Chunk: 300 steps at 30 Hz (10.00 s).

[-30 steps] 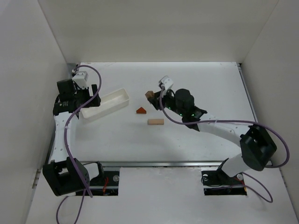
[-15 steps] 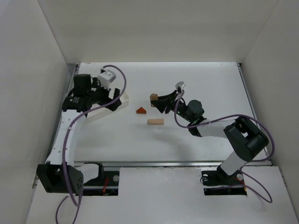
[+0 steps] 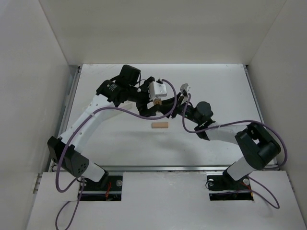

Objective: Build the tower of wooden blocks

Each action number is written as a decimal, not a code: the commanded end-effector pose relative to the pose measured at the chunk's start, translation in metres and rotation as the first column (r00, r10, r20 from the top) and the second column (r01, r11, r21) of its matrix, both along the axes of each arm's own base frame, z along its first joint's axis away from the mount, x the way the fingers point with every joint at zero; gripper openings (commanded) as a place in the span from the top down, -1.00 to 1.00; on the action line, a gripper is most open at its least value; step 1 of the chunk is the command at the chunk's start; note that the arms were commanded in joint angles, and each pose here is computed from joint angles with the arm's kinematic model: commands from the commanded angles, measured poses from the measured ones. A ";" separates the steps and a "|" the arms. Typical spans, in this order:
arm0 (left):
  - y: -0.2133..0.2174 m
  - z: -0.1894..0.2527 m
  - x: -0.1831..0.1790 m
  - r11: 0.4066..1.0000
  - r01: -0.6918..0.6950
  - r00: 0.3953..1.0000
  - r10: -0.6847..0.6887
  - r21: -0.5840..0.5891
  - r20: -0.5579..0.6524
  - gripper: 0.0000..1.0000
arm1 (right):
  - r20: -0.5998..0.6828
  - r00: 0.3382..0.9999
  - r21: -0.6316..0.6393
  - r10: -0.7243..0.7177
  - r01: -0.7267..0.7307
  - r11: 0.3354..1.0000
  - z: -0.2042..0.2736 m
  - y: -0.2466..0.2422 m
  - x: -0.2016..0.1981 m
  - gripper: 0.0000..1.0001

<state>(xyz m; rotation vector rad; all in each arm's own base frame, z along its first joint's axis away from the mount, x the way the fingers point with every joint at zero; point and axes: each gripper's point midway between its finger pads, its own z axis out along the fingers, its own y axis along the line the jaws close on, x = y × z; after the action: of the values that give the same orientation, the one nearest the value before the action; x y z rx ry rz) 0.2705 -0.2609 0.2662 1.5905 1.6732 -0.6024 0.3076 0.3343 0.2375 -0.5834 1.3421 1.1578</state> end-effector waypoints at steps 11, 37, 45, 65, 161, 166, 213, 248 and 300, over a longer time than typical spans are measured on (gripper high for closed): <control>0.002 0.012 -0.016 0.953 0.304 0.945 -0.304 0.022 0.123 -0.91 | 0.219 0.974 -0.161 0.059 -0.023 0.987 0.009 0.000 -0.031 1.00; -0.011 -0.022 0.014 0.979 0.202 0.977 -0.200 0.020 -0.076 -0.50 | 0.267 0.960 -0.211 0.085 -0.028 0.977 0.011 0.006 -0.036 1.00; -0.006 -0.029 0.001 0.966 0.256 0.961 -0.249 0.039 -0.119 -0.43 | 0.274 0.960 -0.203 0.064 -0.007 0.979 0.017 0.006 -0.032 1.00; 0.002 -0.033 0.000 0.969 0.245 0.962 -0.238 0.039 -0.130 -0.10 | 0.274 0.959 -0.199 0.072 -0.016 0.980 0.023 0.017 -0.033 1.00; -0.032 -0.144 0.042 0.914 -0.051 0.995 0.081 0.402 -0.059 1.00 | -0.125 0.380 -0.154 -0.917 0.905 0.396 0.020 -0.262 -0.054 -1.00; -0.035 -0.155 0.032 0.917 -0.082 0.993 0.107 0.390 -0.041 1.00 | -0.157 0.310 -0.204 -0.938 0.919 0.338 0.006 -0.265 -0.047 -1.00; -0.031 -0.162 0.023 0.913 0.027 0.995 -0.064 0.408 0.077 1.00 | -0.137 0.378 -0.220 -0.915 0.889 0.401 -0.003 -0.258 -0.051 -1.00; -0.029 -0.170 0.025 0.917 -0.014 0.998 -0.010 0.398 0.058 1.00 | -0.128 0.394 -0.234 -0.910 0.880 0.414 -0.009 -0.257 -0.054 -1.00; -0.032 -0.163 0.032 0.916 -0.040 0.998 0.015 0.399 0.066 1.00 | -0.119 0.387 -0.237 -0.915 0.883 0.404 -0.011 -0.259 -0.054 -1.00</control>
<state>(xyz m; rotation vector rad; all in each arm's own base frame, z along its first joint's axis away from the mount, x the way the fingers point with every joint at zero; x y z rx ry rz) 0.2953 -0.2848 0.0790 1.8902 1.8863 -0.1904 0.2536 0.0755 0.2213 0.2728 1.6283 0.1771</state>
